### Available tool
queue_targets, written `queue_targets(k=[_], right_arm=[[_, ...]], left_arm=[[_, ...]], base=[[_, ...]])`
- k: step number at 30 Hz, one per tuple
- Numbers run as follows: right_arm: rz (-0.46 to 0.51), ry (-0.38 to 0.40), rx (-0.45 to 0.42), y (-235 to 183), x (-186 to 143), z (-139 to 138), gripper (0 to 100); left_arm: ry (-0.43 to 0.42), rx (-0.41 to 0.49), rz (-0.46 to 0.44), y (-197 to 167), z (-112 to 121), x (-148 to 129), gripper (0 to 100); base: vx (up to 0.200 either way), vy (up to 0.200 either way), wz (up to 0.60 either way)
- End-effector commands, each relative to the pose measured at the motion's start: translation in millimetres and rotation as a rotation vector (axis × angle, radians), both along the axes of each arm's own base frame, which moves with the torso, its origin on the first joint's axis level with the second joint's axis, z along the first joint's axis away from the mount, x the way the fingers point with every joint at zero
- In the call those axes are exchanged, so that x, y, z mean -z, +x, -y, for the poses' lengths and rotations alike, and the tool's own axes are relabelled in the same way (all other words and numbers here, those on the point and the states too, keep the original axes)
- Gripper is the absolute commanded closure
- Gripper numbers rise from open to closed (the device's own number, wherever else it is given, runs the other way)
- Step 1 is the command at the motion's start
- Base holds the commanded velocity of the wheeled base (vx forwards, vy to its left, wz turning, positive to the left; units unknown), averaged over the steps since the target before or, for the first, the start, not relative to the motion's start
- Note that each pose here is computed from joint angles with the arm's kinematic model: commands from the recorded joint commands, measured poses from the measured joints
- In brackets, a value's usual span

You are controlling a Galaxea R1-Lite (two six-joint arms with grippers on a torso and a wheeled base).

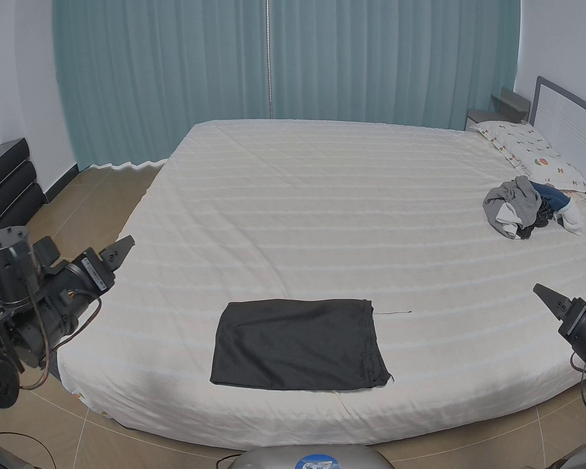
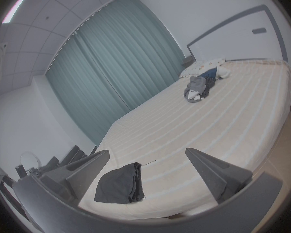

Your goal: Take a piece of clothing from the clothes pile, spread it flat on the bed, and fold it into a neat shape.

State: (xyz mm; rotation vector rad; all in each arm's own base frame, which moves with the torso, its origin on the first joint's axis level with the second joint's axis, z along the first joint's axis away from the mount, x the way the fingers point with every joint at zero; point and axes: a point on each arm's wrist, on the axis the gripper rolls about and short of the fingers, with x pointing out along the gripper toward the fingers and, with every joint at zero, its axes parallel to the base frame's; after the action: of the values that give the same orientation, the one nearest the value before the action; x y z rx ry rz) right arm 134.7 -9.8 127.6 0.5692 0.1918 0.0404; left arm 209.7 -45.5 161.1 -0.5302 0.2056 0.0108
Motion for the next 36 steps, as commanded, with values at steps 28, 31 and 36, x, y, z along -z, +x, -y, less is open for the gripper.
queue_targets(k=[28, 31, 36], right_arm=[[0.170, -0.572, 0.065, -157, 22, -5, 0], [0.160, -0.577, 0.133, -158, 20, -3, 0], [0.123, -0.589, 0.229, -165, 2, -1, 0]], left_arm=[[0.588, -0.301, 0.361, -239, -56, 19, 0], [0.597, -0.306, 0.367, -239, -56, 18, 0], [0.607, -0.369, 0.359, -243, -55, 14, 0]], base=[[0.000, 0.000, 0.00], [0.000, 0.000, 0.00], [0.000, 0.000, 0.00]])
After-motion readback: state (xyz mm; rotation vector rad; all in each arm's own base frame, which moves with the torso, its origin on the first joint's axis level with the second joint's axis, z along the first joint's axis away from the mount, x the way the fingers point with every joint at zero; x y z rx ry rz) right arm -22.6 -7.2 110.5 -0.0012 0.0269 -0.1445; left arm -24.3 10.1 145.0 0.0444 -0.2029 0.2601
